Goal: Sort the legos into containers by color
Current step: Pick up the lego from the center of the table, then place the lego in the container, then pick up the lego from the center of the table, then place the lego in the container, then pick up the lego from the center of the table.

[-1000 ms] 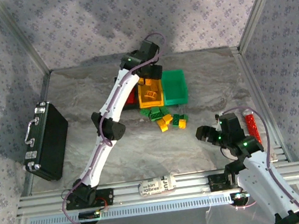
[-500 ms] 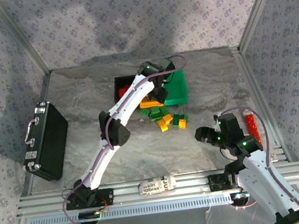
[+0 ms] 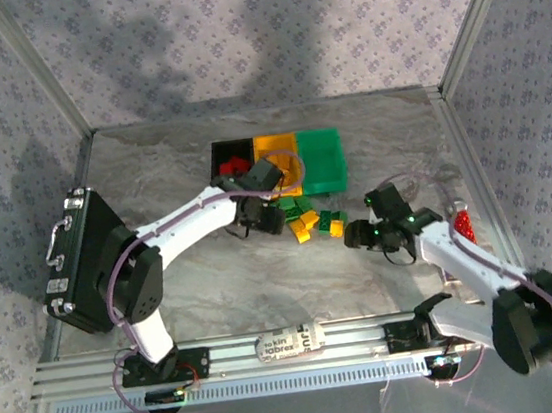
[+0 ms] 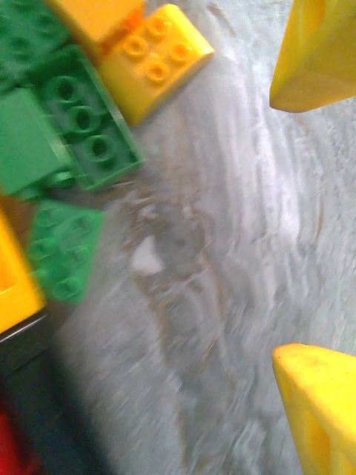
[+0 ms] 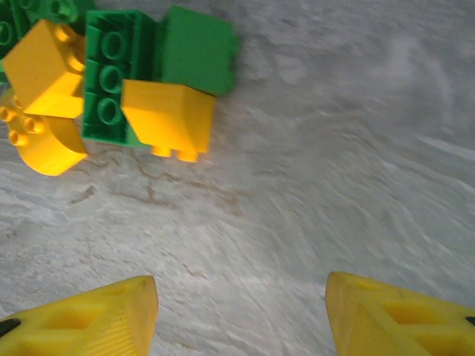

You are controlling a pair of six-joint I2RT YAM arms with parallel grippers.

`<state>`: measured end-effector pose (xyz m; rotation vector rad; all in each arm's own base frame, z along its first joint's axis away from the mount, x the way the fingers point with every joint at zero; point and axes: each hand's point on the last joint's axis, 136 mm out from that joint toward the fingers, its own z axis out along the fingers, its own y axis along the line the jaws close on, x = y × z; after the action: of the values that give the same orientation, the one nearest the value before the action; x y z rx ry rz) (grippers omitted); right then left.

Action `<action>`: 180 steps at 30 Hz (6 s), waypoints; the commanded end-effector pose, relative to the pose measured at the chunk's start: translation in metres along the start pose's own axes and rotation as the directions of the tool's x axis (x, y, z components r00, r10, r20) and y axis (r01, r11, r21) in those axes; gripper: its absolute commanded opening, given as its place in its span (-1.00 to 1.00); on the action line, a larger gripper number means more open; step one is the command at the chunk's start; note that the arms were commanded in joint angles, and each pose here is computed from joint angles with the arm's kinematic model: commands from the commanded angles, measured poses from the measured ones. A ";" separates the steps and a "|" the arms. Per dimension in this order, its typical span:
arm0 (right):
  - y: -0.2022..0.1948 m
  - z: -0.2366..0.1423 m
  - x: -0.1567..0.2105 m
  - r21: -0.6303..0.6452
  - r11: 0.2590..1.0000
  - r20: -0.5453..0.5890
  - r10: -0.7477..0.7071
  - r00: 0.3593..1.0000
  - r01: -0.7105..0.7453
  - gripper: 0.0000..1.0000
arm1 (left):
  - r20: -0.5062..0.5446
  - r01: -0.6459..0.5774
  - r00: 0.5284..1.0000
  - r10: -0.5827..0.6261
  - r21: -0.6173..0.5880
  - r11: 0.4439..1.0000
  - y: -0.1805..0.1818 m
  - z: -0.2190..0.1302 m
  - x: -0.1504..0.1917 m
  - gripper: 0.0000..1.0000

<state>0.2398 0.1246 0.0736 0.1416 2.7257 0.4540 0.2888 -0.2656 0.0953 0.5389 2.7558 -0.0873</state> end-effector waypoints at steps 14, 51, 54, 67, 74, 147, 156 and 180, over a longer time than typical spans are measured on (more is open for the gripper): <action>0.027 0.053 -0.048 0.174 0.985 -0.020 -0.006 1.000 0.009 0.10 | 0.084 0.188 0.976 -0.201 0.138 0.972 -0.009 -0.005 0.080 0.62; 0.073 -0.014 -0.084 0.170 0.984 0.146 -0.087 0.985 0.062 -0.41 | 0.128 0.225 0.960 -0.249 0.175 0.958 -0.001 -0.013 0.089 0.61; 0.105 -0.017 -0.108 0.108 0.985 0.163 -0.150 0.975 0.133 -0.41 | 0.122 0.228 0.960 -0.253 0.185 0.956 -0.004 -0.012 0.092 0.61; 0.199 0.044 -0.195 -0.045 0.973 0.127 -0.218 0.968 0.225 -0.24 | 0.163 0.231 0.949 -0.270 0.225 0.947 -0.013 -0.031 0.099 0.61; 0.197 0.022 -0.209 -0.083 0.972 0.189 -0.203 0.961 0.222 0.45 | 0.173 0.227 0.947 -0.270 0.233 0.946 -0.014 -0.035 0.098 0.61; 0.013 -0.064 -0.080 -0.099 0.994 0.335 0.073 0.939 -0.042 0.37 | 0.083 0.221 0.972 -0.218 -0.028 0.975 -0.055 0.011 -0.024 -0.39; 0.012 -0.062 -0.074 -0.101 0.994 0.322 0.076 0.944 -0.045 0.37 | 0.189 0.208 0.961 -0.202 -0.012 0.978 -0.017 -0.032 -0.102 -0.38; -0.005 -0.061 -0.050 -0.089 0.994 0.308 0.085 0.948 -0.060 0.36 | 0.122 0.067 0.990 -0.069 0.017 0.998 -0.062 -0.011 -0.088 0.55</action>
<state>0.2686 0.0954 0.1474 0.2582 2.3814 0.5022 0.3510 -0.3493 0.1224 0.4539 2.6719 -0.0865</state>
